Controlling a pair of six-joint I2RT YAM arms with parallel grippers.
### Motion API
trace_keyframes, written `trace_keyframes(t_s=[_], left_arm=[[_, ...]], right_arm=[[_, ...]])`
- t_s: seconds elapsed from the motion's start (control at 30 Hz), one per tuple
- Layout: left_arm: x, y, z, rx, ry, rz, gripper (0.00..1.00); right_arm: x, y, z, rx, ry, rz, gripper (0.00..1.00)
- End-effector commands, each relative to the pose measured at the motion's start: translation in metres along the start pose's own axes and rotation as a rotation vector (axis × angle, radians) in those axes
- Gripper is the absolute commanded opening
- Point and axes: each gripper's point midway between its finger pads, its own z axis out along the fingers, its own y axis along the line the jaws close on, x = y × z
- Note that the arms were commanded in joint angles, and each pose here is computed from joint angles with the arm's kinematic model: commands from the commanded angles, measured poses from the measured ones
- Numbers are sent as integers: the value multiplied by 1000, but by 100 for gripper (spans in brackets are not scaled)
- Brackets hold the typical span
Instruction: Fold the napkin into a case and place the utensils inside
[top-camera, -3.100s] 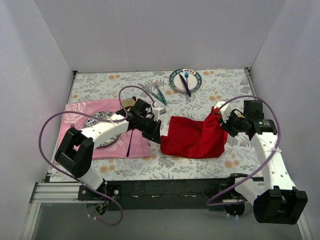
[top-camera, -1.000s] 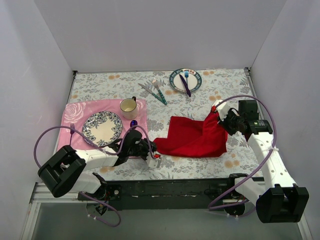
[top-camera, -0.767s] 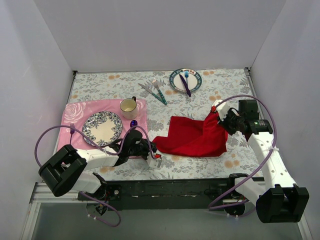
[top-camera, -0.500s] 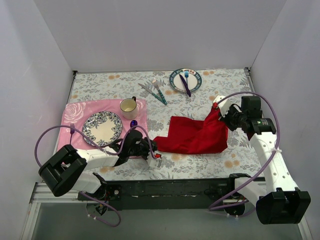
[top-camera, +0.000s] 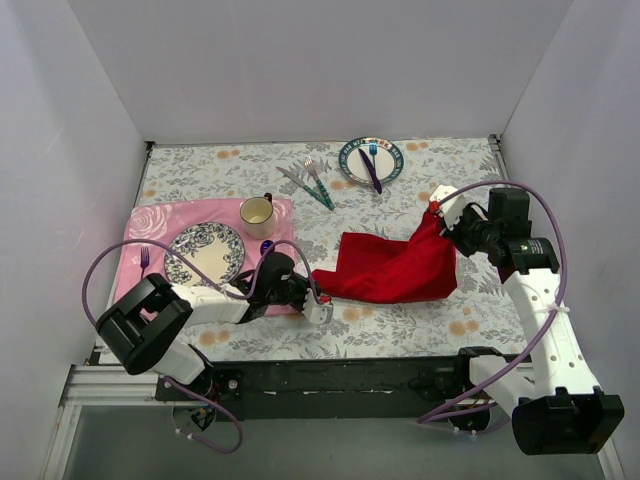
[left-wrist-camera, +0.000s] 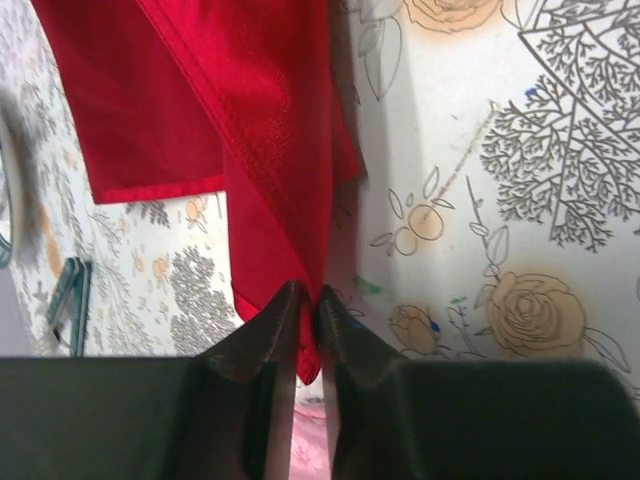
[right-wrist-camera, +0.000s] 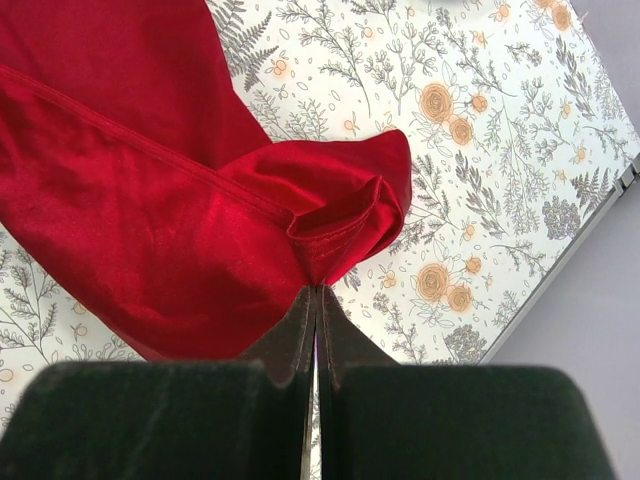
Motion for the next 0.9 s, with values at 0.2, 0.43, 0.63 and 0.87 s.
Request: trace_keyframes(t_s=[0.2, 0.43, 0.63, 0.87], left_arm=[[-12, 54, -29, -53, 2, -370, 0], [20, 77, -56, -101, 155, -781, 0], [39, 73, -56, -91, 260, -973, 0], [41, 72, -53, -86, 269, -985, 0]], right_arm=[[-17, 12, -13, -40, -92, -63, 1], [-30, 53, -2, -244, -201, -91, 1], [-24, 138, -2, -569, -183, -233, 36], [-18, 162, -4, -576, -152, -402, 82]])
